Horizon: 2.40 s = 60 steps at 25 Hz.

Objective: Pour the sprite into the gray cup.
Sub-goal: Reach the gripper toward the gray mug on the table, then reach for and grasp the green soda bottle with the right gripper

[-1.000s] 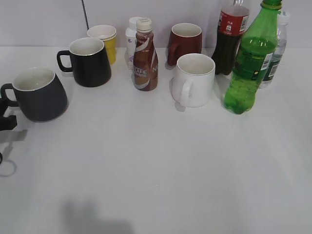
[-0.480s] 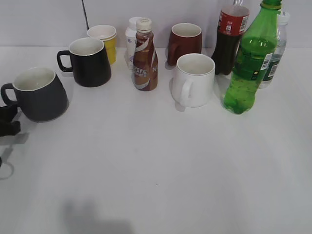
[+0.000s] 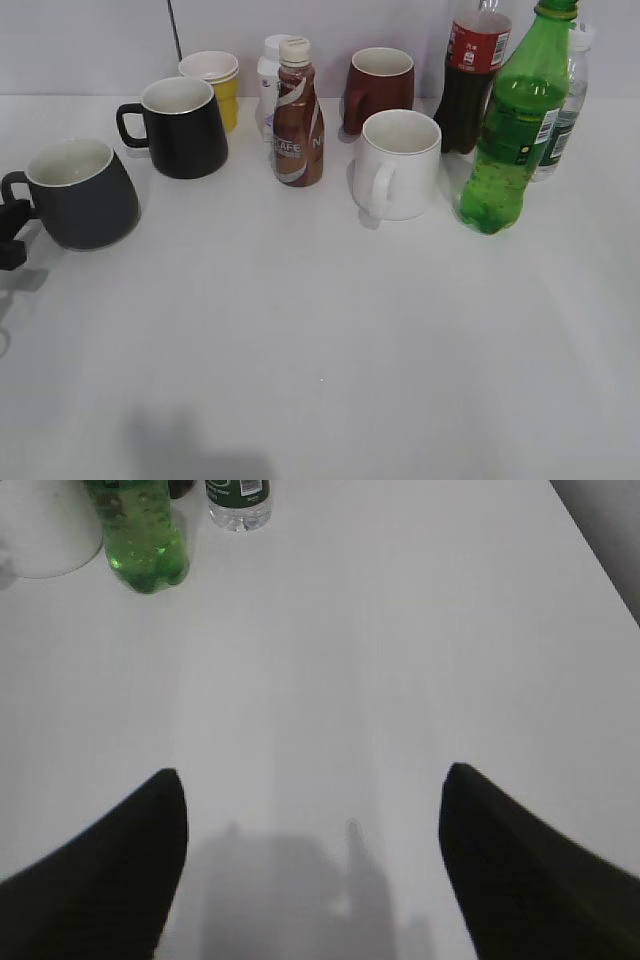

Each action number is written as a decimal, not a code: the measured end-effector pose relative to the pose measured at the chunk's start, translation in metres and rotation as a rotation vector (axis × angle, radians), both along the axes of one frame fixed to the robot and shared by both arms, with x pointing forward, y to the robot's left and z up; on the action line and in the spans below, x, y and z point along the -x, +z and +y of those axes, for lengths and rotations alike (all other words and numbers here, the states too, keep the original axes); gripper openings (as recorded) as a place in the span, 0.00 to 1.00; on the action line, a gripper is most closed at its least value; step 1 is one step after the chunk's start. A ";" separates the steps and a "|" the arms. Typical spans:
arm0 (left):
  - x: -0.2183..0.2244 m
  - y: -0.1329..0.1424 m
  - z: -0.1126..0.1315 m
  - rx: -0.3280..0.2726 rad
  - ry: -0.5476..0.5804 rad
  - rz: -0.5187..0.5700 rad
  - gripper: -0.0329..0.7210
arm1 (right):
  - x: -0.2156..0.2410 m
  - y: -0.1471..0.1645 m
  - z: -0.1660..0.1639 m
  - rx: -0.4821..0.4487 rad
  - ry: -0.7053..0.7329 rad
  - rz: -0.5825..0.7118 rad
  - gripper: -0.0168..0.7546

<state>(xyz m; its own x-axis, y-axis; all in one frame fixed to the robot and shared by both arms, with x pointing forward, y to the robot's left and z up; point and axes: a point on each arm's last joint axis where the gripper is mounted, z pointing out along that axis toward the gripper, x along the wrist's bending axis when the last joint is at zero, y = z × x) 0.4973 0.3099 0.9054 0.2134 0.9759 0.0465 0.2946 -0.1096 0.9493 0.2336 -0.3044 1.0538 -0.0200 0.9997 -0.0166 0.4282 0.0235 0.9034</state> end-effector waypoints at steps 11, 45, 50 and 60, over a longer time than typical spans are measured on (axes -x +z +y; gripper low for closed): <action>-0.032 -0.006 0.001 -0.022 -0.037 -0.003 0.35 | 0.000 0.000 0.000 0.000 0.000 0.000 0.78; 0.020 0.070 -0.020 0.045 -0.149 -0.219 0.12 | -0.147 0.012 0.026 -0.159 0.097 -0.511 0.74; 0.022 0.070 -0.036 0.054 -0.218 -0.214 0.12 | -0.176 -0.033 0.052 -0.116 0.247 -0.343 0.74; 0.027 0.068 -0.062 0.054 -0.330 -0.192 0.12 | -0.233 -0.092 0.077 -0.109 0.319 -0.252 0.89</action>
